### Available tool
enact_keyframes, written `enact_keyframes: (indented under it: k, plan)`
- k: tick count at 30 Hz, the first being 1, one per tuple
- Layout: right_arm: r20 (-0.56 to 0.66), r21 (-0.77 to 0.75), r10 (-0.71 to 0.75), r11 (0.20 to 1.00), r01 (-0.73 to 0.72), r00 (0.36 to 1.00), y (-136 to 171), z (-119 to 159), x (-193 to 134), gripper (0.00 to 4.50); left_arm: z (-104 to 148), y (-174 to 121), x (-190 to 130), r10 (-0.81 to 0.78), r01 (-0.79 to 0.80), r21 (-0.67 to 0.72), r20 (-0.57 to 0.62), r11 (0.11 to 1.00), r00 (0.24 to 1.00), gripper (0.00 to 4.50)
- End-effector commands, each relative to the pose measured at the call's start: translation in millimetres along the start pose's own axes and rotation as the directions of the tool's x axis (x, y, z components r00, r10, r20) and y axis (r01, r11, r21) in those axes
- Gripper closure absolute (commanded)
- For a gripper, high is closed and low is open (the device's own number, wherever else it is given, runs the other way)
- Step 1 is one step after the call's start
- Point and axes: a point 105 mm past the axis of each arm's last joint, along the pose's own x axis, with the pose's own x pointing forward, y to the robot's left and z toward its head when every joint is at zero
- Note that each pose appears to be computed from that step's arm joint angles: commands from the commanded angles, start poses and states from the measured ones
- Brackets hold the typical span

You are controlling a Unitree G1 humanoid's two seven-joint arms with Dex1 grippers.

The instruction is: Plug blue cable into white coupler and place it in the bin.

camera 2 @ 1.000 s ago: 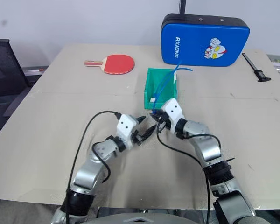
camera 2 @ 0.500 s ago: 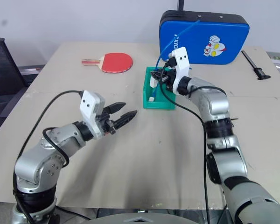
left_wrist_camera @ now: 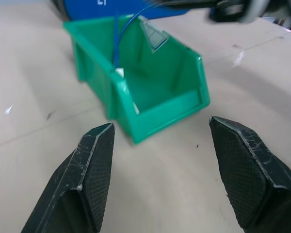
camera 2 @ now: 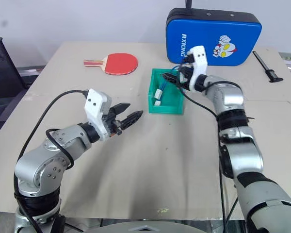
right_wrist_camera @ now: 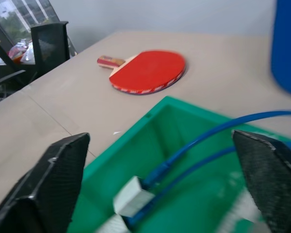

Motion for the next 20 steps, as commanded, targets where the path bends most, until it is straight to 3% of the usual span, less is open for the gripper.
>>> enact_keyframes:
  k: [1,3,7,9,13,18,20]
  plan:
    - [0.082,-0.142,0.117,0.984,-0.105,0.99,14,11,-43,0.08,6,2,-12,0.056,-0.058,0.077,0.035,0.995,0.998,1.33]
    - [0.104,-0.18,0.183,0.97,-0.162,0.978,23,0,-71,0.08,-4,3,-19,0.079,-0.079,0.104,0.011,0.991,0.997,1.33]
    - [-0.071,-0.242,0.177,0.952,-0.189,0.982,26,-71,-127,0.08,-43,12,-41,0.143,-0.138,0.101,-0.038,0.985,0.989,1.33]
    - [-0.118,-0.262,0.155,0.948,-0.181,0.981,24,-91,-143,0.08,-63,15,-50,0.154,-0.146,0.114,-0.066,0.983,0.986,1.33]
    - [-0.101,-0.107,0.109,0.987,-0.119,0.989,18,-121,-183,0.08,-98,13,-65,0.122,-0.112,0.102,-0.106,0.989,0.987,1.33]
    - [-0.167,-0.096,0.057,0.993,-0.074,0.984,17,-143,-201,0.0,-115,13,-75,0.123,-0.101,0.157,-0.142,0.982,0.982,0.04]
    - [-0.162,-0.097,0.067,0.992,-0.083,0.985,19,-144,-202,0.0,-120,14,-75,0.128,-0.099,0.184,-0.158,0.978,0.979,0.04]
